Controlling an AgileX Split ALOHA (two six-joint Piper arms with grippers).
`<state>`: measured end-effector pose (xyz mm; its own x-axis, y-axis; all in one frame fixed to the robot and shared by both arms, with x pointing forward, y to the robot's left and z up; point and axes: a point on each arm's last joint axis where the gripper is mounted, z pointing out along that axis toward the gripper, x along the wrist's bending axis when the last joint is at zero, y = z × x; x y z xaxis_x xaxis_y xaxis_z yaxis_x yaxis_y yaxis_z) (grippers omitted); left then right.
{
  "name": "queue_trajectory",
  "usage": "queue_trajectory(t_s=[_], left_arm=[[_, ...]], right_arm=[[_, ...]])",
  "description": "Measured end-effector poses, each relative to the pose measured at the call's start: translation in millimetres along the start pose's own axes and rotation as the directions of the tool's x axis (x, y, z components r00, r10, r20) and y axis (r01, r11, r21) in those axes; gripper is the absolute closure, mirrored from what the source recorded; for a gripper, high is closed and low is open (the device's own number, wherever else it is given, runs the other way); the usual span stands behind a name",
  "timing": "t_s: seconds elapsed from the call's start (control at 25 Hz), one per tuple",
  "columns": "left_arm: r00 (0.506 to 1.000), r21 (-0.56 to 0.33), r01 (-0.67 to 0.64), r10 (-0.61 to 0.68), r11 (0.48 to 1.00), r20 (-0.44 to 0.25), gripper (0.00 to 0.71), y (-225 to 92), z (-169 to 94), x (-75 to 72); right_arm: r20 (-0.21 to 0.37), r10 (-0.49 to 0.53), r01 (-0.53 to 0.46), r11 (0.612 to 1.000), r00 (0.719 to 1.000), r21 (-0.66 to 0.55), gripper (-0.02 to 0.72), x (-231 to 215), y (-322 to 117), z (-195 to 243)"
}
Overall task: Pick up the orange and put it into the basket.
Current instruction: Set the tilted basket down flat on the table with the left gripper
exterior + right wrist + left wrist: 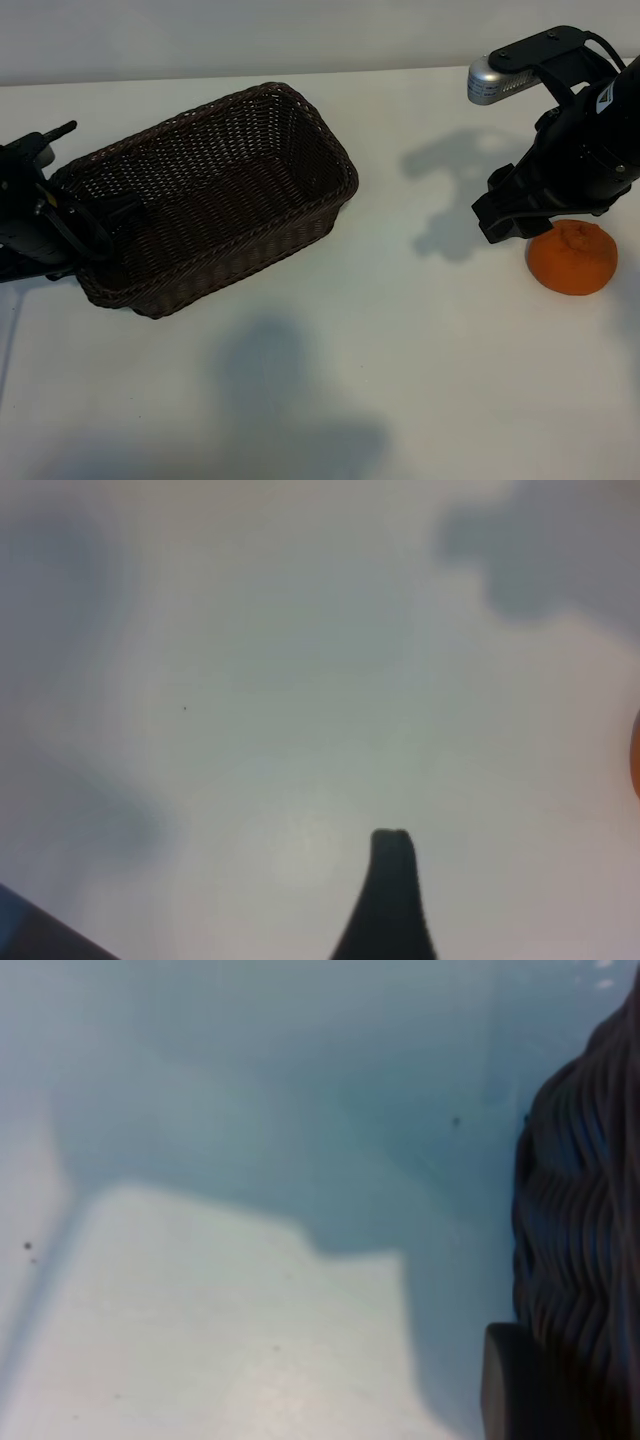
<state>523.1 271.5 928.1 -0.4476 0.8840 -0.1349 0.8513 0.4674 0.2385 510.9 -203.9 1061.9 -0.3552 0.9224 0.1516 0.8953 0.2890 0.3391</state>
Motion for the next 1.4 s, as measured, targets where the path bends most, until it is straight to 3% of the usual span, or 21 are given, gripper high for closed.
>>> queue_trajectory(t_s=[0.2,0.44,0.6,0.8,1.12,1.4], left_arm=[[0.994,-0.028,-0.037,0.040,0.999,0.098,0.560,1,-20,-3.6],[0.974,-0.050,-0.089,0.098,0.995,0.203,0.560,4,-45,7.3],[0.946,-0.065,-0.073,0.089,0.995,0.311,0.560,9,-57,13.2],[0.894,-0.085,-0.110,0.136,0.990,0.426,0.561,12,-62,10.5],[0.866,-0.074,-0.161,0.177,0.984,0.468,0.561,31,-63,-2.9],[0.869,-0.031,-0.277,0.264,0.960,0.418,0.561,49,-47,-39.6]], right_arm=[[0.000,0.000,0.000,1.000,1.000,0.000,0.132,0,0,0],[-0.006,0.004,-0.004,1.000,1.000,-0.001,0.132,1,0,0],[-0.009,0.006,-0.006,1.000,1.000,-0.004,0.132,1,0,0],[-0.018,0.013,-0.013,1.000,1.000,-0.010,0.132,2,1,0],[-0.018,0.013,-0.013,1.000,1.000,-0.011,0.132,2,1,0],[-0.018,0.012,-0.012,1.000,1.000,-0.011,0.132,2,1,0]])
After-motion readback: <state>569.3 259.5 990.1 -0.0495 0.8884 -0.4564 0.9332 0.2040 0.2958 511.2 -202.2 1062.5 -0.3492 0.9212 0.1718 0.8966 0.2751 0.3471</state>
